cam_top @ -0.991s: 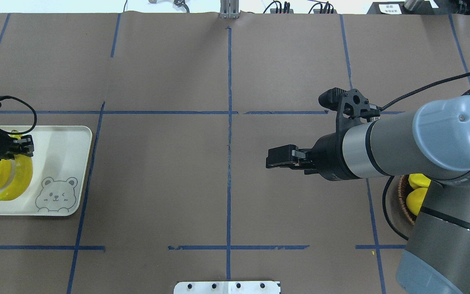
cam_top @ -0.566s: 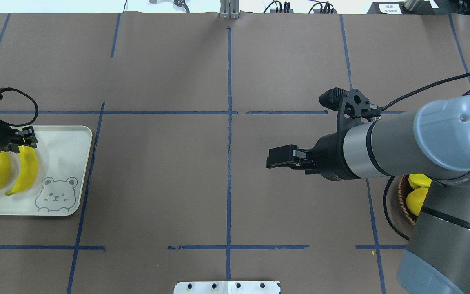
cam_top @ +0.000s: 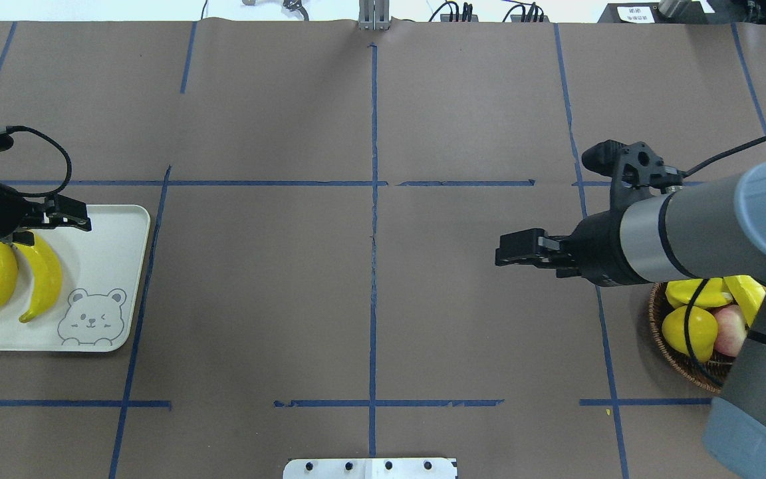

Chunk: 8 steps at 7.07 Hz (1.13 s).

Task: Transfer all bananas from basket to plate

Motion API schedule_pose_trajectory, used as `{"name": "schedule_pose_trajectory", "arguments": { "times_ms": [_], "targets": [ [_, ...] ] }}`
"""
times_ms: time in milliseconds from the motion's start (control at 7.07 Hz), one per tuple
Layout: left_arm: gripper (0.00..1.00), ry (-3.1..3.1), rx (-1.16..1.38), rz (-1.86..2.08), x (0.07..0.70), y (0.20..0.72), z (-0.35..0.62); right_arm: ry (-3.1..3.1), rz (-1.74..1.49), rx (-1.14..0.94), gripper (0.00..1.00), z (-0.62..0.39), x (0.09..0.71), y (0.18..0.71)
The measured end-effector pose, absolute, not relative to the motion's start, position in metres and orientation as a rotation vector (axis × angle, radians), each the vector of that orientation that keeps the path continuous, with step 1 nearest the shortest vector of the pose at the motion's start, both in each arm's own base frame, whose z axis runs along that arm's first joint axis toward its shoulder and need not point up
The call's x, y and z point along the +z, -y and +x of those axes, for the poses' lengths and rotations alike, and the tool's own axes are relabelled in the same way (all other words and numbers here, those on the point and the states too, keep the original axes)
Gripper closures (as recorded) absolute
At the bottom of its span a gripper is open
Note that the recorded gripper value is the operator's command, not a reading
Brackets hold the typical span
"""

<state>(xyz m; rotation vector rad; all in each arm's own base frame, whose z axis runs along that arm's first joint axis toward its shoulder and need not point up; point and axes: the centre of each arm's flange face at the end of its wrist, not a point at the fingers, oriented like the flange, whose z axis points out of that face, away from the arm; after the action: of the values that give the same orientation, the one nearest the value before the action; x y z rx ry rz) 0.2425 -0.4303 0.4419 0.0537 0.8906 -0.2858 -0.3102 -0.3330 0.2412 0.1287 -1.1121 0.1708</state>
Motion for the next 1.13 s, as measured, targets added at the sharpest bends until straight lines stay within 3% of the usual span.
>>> {"name": "schedule_pose_trajectory", "arguments": {
  "times_ms": [708, 1132],
  "targets": [
    [0.0, -1.007, -0.294, 0.05, 0.379, 0.439, 0.258, 0.86, 0.07, 0.246, 0.0, -0.221, 0.352, 0.302],
    [0.0, -1.019, -0.281, 0.053, 0.371, 0.439, 0.266, 0.714, 0.109, 0.1, 0.0, -0.182, 0.412, 0.298]
  ]
}}
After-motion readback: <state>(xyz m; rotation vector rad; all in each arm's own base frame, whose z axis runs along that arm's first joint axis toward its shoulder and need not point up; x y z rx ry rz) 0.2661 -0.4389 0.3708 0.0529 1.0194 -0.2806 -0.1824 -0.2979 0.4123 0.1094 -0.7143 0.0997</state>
